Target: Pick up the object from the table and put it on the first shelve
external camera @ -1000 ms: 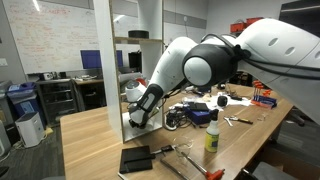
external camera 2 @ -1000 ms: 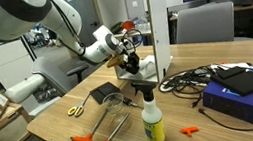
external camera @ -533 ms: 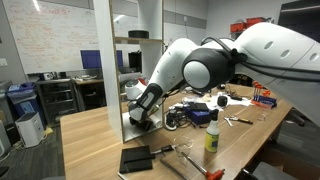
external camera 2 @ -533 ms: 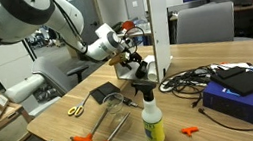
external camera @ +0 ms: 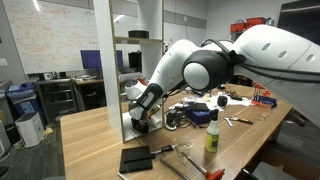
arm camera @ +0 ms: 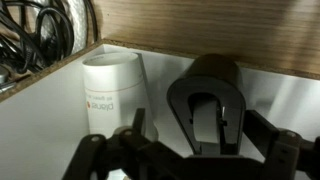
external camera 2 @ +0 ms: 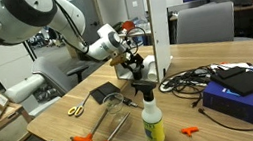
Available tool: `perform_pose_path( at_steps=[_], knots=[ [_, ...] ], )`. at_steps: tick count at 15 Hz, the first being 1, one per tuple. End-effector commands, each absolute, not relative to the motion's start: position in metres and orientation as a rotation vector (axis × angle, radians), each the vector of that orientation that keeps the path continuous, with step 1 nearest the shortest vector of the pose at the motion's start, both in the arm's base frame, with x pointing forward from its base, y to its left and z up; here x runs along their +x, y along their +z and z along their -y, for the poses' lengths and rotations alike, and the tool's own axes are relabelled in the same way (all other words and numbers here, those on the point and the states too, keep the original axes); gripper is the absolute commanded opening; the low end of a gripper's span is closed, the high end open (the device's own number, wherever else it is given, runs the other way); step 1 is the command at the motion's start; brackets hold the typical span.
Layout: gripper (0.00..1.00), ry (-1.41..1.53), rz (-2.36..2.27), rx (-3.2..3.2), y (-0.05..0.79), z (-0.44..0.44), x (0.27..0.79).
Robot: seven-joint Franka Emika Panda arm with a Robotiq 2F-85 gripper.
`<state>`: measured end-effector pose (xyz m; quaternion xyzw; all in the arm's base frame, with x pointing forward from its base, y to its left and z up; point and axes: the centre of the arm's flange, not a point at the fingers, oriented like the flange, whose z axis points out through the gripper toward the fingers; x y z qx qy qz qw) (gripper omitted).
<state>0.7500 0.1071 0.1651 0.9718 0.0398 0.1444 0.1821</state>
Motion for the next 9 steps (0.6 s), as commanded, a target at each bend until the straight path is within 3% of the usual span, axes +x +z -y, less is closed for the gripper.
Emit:
perform_pose_path(
  at_steps=[1,9],
  knots=[
    [1.00,0.324,-0.077,2.755,0.177,-0.100,0.750],
    [1.00,0.257,-0.017,2.757,0.206,-0.092,0.718]
  ],
)
